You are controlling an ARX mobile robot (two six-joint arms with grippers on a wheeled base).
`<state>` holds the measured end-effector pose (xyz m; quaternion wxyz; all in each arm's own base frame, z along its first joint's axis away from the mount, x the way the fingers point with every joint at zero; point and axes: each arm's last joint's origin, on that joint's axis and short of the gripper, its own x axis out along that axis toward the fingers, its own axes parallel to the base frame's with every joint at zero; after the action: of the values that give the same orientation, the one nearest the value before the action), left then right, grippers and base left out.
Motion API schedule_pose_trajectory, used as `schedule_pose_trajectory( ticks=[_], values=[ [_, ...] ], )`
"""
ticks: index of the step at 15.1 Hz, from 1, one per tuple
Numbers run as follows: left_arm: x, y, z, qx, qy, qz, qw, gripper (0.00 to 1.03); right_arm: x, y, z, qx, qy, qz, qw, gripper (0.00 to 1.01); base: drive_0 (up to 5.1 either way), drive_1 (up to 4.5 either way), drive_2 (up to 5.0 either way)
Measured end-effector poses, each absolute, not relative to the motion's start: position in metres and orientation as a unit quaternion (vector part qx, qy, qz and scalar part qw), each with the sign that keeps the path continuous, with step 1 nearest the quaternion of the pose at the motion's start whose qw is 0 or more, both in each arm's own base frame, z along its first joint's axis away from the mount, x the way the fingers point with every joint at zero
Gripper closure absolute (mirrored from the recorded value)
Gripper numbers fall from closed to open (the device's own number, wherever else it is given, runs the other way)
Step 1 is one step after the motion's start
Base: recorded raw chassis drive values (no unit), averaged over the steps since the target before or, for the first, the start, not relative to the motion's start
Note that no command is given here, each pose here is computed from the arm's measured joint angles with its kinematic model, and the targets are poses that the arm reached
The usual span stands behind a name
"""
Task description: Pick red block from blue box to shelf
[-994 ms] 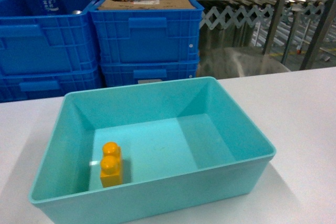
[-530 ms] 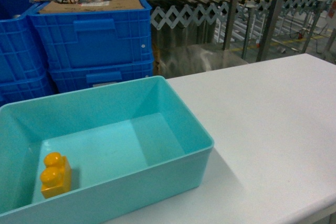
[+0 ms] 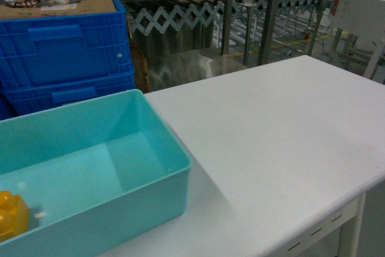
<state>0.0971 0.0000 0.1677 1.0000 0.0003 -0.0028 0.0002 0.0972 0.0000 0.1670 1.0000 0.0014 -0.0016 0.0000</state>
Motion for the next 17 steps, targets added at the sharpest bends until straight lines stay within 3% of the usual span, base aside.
schedule_pose_trajectory(
  ticks=[17],
  values=[
    [0.0971,0.0000,0.1677,0.000,-0.003,0.000,1.000,0.05,0.0972,0.0000,0.1670,0.001,-0.001,0.000,1.000,0.73,-1.5,-1.47,-1.5]
  ],
)
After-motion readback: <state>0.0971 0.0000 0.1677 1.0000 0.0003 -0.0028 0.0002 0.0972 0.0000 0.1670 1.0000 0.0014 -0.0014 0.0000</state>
